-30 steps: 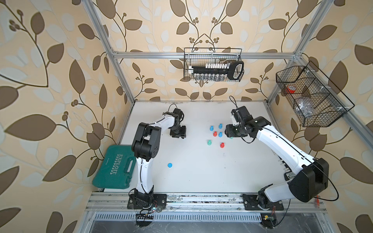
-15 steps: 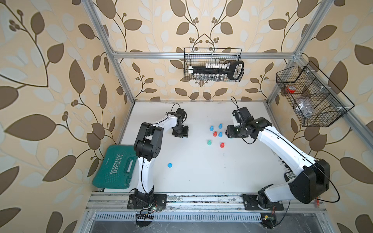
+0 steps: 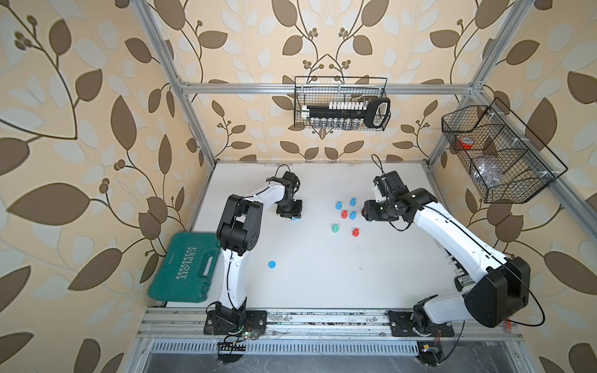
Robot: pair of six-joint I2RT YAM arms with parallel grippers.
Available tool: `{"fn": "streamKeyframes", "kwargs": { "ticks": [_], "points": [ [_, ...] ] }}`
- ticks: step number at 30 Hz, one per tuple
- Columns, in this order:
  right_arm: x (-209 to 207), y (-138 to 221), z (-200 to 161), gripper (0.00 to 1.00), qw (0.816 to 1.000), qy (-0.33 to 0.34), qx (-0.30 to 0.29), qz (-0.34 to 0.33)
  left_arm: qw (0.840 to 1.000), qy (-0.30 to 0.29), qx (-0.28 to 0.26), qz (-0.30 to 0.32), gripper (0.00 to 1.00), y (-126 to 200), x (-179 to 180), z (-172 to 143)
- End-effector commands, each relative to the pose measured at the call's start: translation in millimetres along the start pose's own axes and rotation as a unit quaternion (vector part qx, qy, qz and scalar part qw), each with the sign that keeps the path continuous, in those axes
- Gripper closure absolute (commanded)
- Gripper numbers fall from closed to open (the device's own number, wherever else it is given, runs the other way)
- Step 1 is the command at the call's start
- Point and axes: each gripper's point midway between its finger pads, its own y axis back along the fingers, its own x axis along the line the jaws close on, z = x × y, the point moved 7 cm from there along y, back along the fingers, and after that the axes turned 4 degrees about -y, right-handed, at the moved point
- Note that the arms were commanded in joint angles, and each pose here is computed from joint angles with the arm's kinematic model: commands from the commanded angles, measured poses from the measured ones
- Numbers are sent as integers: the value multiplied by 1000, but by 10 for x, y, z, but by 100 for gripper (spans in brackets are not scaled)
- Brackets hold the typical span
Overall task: Close the stamp cap
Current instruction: Pick up the stamp from the center of the board.
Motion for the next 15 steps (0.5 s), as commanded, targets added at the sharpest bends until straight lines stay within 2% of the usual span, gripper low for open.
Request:
{"fn": "streamKeyframes", "kwargs": {
  "ticks": [1,7,15],
  "points": [
    [-8,-52,-16,43,1000,-8,10,2,999,-3,40,10,59,-104,44,-217],
    [5,-70,-3,42,1000,-10,12,5,999,-1,47,10,66,-107,53,-279],
    [42,12,-32,42,999,1,25,26,999,3,45,-14,67,108,-158,-489]
  ]
}}
